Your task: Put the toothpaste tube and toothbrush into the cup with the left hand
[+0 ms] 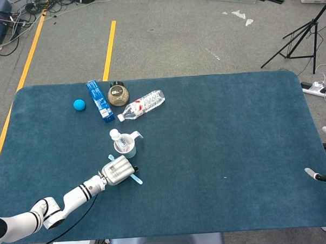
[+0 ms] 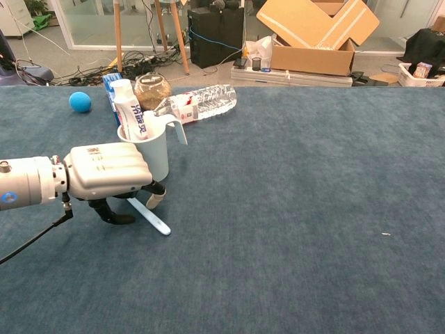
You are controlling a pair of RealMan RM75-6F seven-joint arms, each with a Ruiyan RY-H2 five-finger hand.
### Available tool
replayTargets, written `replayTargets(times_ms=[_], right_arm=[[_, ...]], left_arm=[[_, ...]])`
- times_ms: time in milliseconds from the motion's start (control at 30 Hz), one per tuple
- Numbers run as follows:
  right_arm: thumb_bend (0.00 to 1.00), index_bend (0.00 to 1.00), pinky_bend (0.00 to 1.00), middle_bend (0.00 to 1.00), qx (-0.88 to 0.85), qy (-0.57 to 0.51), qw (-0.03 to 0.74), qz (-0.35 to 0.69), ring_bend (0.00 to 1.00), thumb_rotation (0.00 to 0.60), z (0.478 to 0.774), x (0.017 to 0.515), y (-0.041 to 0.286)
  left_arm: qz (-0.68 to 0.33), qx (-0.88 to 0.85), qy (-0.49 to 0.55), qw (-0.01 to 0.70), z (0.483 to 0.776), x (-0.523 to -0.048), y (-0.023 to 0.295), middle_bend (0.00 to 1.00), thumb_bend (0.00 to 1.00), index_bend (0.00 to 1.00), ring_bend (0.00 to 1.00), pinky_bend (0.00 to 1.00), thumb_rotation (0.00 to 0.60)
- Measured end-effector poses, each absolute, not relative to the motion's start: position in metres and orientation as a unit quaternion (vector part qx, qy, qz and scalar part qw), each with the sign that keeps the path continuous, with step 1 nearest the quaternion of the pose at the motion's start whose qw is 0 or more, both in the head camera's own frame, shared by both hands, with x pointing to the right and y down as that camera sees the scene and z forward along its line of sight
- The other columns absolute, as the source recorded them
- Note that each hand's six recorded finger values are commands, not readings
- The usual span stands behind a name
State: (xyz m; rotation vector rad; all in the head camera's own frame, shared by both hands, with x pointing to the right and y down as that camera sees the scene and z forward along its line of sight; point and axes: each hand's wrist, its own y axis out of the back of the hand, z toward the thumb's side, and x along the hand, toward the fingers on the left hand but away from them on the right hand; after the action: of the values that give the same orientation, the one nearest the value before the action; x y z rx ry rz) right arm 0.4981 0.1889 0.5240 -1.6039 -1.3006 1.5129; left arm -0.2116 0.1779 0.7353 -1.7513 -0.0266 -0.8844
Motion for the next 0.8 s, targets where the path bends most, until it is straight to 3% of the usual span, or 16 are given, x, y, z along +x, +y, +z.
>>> replayTargets(times_ms=[800], right_arm=[[0.00, 0.00, 0.60, 0.00, -0.600, -0.488, 0.286, 0.566, 0.00, 0.600, 0.5236, 0.4990, 0.1886]], left_arm=[[-0.375, -0.742, -0.009, 0.555, 0.7406, -0.2129, 0.1825, 1.00, 0.30, 0.53, 1.00, 1.00, 0.600]])
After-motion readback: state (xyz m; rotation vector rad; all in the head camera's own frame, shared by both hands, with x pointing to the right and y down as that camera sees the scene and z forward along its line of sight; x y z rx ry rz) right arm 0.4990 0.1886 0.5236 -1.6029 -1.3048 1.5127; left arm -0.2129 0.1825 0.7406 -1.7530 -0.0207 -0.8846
